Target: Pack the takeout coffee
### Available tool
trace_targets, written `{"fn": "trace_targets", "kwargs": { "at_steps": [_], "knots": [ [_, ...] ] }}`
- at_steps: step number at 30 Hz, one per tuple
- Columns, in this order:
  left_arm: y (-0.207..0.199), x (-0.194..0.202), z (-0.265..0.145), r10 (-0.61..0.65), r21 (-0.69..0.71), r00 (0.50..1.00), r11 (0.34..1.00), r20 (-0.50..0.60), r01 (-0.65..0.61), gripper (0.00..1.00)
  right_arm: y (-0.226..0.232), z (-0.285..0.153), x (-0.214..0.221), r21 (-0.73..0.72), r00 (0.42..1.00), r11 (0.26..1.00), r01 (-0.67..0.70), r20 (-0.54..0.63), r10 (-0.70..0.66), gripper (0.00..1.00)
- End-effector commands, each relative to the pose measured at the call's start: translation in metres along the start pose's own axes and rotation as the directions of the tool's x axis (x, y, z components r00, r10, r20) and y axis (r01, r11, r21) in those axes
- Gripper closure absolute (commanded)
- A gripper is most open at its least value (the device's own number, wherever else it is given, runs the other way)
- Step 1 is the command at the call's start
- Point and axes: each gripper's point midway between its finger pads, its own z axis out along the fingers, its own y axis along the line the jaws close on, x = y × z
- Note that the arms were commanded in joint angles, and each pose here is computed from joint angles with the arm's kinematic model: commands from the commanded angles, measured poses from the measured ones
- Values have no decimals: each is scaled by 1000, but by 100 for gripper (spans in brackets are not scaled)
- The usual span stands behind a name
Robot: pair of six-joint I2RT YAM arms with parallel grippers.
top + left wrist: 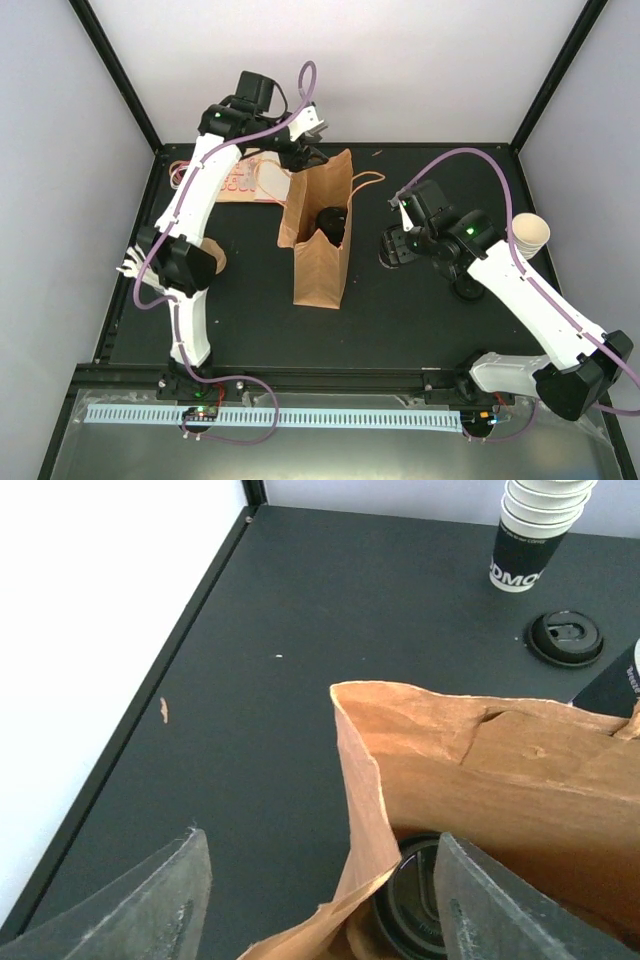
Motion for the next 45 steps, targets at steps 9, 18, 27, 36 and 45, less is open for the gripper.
{"fn": "trace_targets", "kwargs": {
  "at_steps": [9,18,27,36,45],
  "knots": [
    [-32,-1,20,94,94,995,991,-27,-91,60,-3,-7,5,-6,1000,1000,-14,15,14,36],
    [-33,-20,4,109,-12,993,994,-39,-110,98,-3,-12,7,-13,1000,1000,-18,24,19,36],
    [-25,-15,-24,-89,-187,991,980,-98,69,98,0,-21,11,-43,1000,999,-12,26,13,37],
    [-38,14,-37,-390,-242,905,907,-167,346,99,11,-39,12,-116,1000,993,19,5,-18,37],
    [-47,31,-49,-641,-336,754,748,-142,572,98,17,-44,11,-147,999,988,37,-12,-39,37]
  ]
}}
